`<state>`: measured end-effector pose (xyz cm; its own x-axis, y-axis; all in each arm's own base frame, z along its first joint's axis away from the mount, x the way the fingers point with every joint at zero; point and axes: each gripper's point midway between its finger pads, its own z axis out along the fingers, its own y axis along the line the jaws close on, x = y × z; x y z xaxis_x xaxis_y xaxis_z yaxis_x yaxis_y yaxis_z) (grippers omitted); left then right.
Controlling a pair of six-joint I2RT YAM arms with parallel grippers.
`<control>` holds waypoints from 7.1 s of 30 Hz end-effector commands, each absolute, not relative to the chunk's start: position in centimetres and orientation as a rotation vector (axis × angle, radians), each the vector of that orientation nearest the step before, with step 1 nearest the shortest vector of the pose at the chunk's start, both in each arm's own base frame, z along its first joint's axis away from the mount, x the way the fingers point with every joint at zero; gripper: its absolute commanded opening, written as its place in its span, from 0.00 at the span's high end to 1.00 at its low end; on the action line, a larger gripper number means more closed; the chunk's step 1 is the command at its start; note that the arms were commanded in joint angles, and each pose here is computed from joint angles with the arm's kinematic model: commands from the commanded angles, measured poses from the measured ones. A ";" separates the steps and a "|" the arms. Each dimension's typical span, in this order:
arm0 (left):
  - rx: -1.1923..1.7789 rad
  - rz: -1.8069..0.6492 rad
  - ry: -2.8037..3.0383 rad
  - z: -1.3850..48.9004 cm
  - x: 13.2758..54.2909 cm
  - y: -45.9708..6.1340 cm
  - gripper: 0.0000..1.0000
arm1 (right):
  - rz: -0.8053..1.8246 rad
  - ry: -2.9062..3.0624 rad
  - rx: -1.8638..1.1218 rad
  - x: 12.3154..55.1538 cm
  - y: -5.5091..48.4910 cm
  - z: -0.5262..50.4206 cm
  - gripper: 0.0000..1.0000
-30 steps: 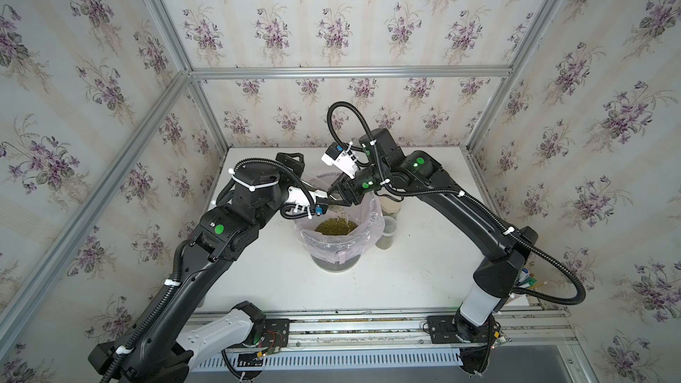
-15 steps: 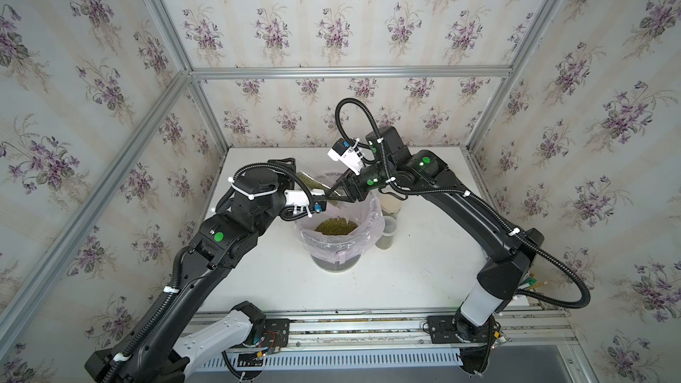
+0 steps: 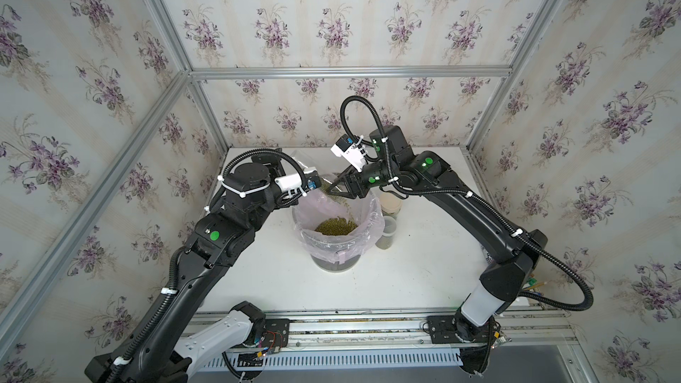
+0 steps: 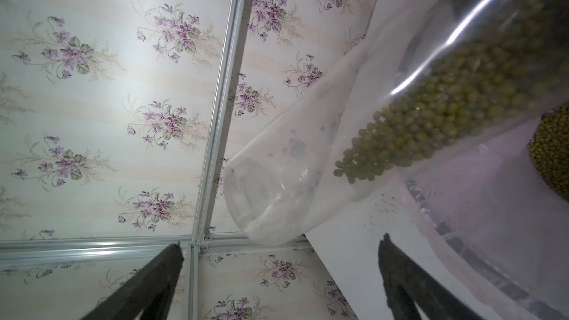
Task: Empty moldy mung beans from jars
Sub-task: Pour the moldy mung beans from the jar into the trash bin, then place the jar at the center of the board.
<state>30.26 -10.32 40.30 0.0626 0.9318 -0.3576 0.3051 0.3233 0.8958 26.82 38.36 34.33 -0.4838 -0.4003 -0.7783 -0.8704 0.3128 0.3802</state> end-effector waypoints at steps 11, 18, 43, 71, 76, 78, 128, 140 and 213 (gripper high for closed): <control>0.535 0.511 1.518 46.0 29.9 -6.5 0.00 | 1.112 1.970 -1.121 27.7 39.4 35.1 0.70; 0.126 0.436 1.559 47.1 29.2 -2.4 0.00 | 1.098 1.972 -1.088 28.2 39.4 34.8 0.70; 0.042 0.186 1.597 44.6 27.5 -3.2 0.00 | 1.085 1.874 -0.937 29.8 39.5 35.8 0.70; 0.028 0.226 1.627 43.6 27.9 -2.9 0.00 | 1.124 1.722 -0.839 29.1 39.0 36.4 0.71; 0.033 0.225 1.628 43.6 28.0 -3.0 0.00 | 1.126 1.673 -0.802 29.1 38.8 37.1 0.71; 0.039 0.226 1.633 43.5 28.2 -3.1 0.00 | 1.123 1.655 -0.790 29.1 38.8 37.2 0.71; 0.049 0.229 1.639 43.1 28.4 -3.3 0.00 | 1.085 1.535 -0.766 26.6 39.5 37.1 0.74; 0.054 0.225 1.638 43.3 28.5 -3.4 0.00 | 1.056 1.579 -0.783 27.1 39.9 36.2 0.77; 0.104 0.264 1.623 40.2 28.7 -3.6 0.00 | 0.530 2.098 -0.031 41.6 12.3 35.7 0.78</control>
<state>28.52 -3.40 39.29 -0.1165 0.2488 -0.9615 -0.0886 0.9617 0.2595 41.12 12.25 34.71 -0.5891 0.1702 -0.7899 -0.2160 0.9088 0.3569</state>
